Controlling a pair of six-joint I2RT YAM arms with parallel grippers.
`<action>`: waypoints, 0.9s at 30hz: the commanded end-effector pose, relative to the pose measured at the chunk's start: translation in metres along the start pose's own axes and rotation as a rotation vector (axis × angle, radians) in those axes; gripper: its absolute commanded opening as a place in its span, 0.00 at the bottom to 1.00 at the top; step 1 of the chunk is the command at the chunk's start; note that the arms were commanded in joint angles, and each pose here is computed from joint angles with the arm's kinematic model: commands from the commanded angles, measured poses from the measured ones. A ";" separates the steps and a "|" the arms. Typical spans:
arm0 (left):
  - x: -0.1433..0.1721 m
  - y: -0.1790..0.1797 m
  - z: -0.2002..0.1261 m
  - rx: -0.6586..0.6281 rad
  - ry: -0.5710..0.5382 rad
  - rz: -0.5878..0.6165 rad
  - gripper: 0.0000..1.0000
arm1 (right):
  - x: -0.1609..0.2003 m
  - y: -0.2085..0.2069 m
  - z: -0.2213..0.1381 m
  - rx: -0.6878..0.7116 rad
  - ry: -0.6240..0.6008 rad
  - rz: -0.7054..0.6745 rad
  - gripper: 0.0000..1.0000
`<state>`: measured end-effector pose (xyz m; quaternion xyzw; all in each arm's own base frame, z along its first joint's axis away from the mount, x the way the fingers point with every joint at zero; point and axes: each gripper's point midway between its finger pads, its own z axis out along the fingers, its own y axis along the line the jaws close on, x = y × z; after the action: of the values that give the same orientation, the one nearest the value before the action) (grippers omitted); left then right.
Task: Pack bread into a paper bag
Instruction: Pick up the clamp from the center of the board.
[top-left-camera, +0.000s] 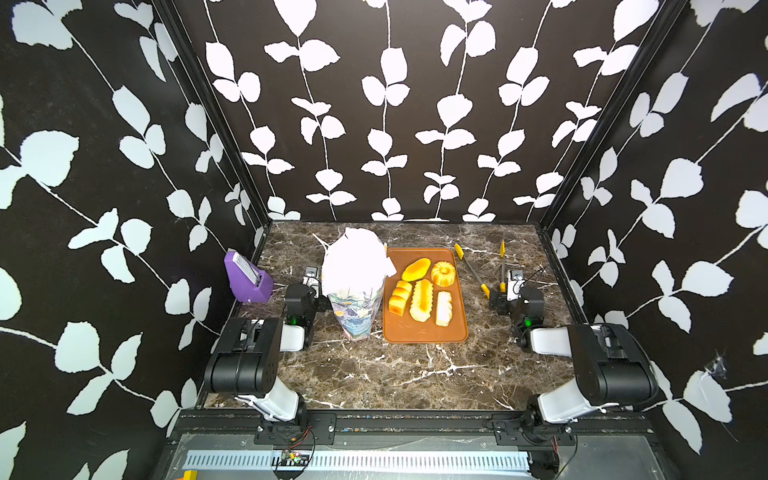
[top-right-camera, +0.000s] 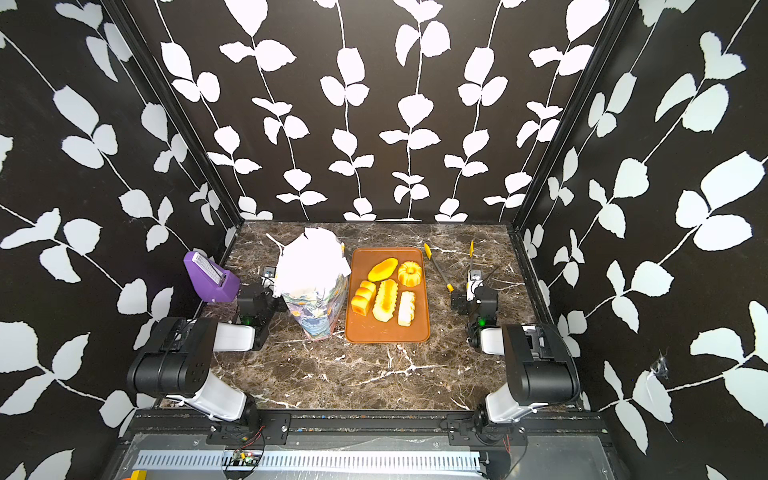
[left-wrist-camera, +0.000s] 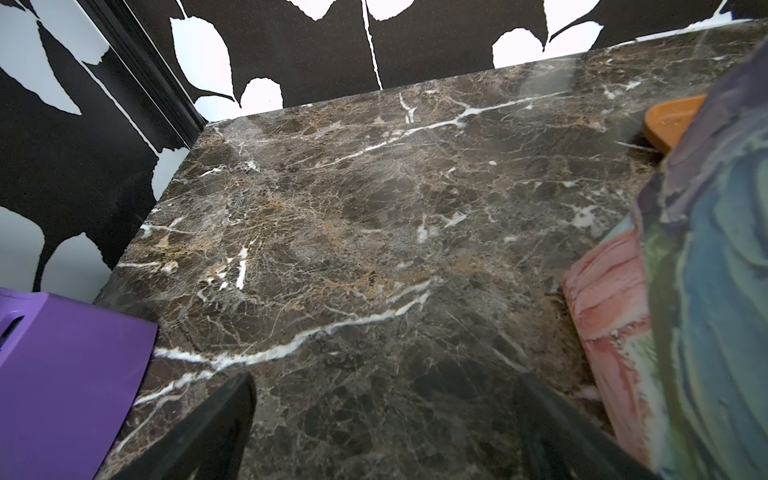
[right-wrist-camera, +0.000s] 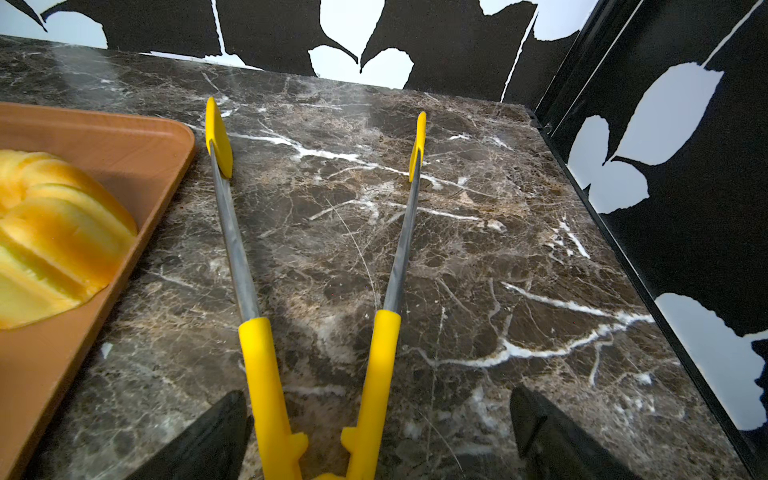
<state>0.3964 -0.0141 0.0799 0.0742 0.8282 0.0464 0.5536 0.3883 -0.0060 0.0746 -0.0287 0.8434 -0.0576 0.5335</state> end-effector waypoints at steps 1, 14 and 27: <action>-0.015 0.005 0.000 -0.016 -0.036 -0.008 0.99 | -0.018 -0.004 0.001 0.010 -0.050 0.013 0.99; -0.016 0.005 0.000 -0.014 -0.036 -0.008 0.99 | -0.018 -0.004 0.001 0.009 -0.053 0.012 0.99; -0.154 0.053 -0.117 -0.156 -0.105 -0.165 0.99 | -0.044 -0.015 -0.014 0.079 -0.026 0.014 0.99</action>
<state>0.3785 -0.0005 0.2265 0.0244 0.7810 0.0663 0.6205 0.3838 -0.0144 0.0818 -0.0086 0.8495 -0.0752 0.5222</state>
